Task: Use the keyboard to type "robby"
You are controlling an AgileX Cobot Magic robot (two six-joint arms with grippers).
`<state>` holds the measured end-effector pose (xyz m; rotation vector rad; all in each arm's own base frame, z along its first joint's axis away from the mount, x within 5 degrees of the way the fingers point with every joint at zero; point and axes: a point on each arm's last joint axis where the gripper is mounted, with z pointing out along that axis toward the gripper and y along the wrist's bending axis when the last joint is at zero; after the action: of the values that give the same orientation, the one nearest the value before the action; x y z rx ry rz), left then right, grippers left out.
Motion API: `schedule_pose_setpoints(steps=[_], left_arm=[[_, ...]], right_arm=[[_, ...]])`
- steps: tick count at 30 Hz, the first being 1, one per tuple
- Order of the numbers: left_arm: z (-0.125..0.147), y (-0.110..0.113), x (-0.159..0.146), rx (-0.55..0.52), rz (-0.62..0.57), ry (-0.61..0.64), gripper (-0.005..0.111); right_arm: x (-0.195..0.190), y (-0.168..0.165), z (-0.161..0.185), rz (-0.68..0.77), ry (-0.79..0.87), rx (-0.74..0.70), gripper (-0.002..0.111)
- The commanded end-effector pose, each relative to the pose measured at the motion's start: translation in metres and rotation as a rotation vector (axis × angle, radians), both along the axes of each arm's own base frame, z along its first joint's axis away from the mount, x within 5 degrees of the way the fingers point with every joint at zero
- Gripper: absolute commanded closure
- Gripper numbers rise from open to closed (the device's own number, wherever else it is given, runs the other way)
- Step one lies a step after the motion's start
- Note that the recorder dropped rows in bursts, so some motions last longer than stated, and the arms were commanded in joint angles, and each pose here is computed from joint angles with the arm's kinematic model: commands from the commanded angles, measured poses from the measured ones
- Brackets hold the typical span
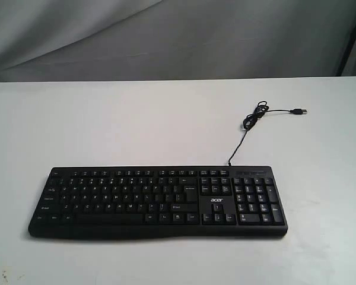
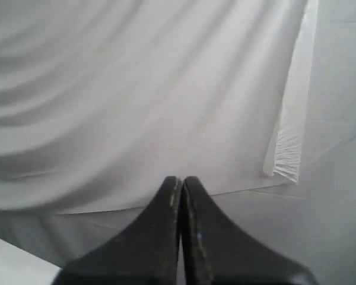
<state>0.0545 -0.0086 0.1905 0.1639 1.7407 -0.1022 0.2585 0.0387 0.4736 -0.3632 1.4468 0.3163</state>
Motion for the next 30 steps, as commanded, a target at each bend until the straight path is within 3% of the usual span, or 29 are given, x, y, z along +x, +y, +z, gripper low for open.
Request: schedule_pose_setpoints(steps=[1, 4, 7, 9, 10, 11, 15, 19, 20, 23, 30], left_arm=[[-0.001, 0.0, 0.0, 0.001, -0.005, -0.005, 0.107], [-0.001, 0.0, 0.0, 0.001, -0.005, -0.005, 0.107], [-0.001, 0.0, 0.0, 0.001, -0.005, -0.005, 0.107], [-0.001, 0.0, 0.0, 0.001, -0.005, -0.005, 0.107], [-0.001, 0.0, 0.0, 0.001, -0.005, -0.005, 0.107], [-0.001, 0.0, 0.0, 0.001, -0.005, -0.005, 0.107], [-0.001, 0.0, 0.0, 0.001, -0.005, -0.005, 0.107], [-0.001, 0.0, 0.0, 0.001, -0.005, -0.005, 0.107], [-0.001, 0.0, 0.0, 0.001, -0.005, -0.005, 0.107], [-0.001, 0.0, 0.0, 0.001, -0.005, -0.005, 0.107], [-0.001, 0.0, 0.0, 0.001, -0.005, -0.005, 0.107]], right_arm=[[0.032, 0.002, -0.016, 0.014, 0.033, -0.077, 0.108], [0.051, -0.006, -0.032, -0.086, -0.014, -0.285, 0.108], [0.059, -0.021, -0.034, -0.385, -0.047, -0.406, 0.108], [0.052, -0.034, -0.023, -0.767, -0.067, -0.545, 0.108], [0.05, -0.036, -0.016, -0.868, -0.064, -0.574, 0.108], [0.048, -0.036, -0.011, -0.885, 0.043, -0.522, 0.108], [0.055, -0.021, -0.009, -0.525, 0.285, -0.415, 0.108], [0.067, 0.034, -0.053, 0.235, 0.49, -0.552, 0.108], [0.07, 0.043, -0.06, 0.316, 0.505, -0.542, 0.108], [0.084, 0.083, -0.106, 0.481, 0.527, -0.568, 0.108], [0.091, 0.139, -0.168, 0.579, 0.585, -0.67, 0.108]])
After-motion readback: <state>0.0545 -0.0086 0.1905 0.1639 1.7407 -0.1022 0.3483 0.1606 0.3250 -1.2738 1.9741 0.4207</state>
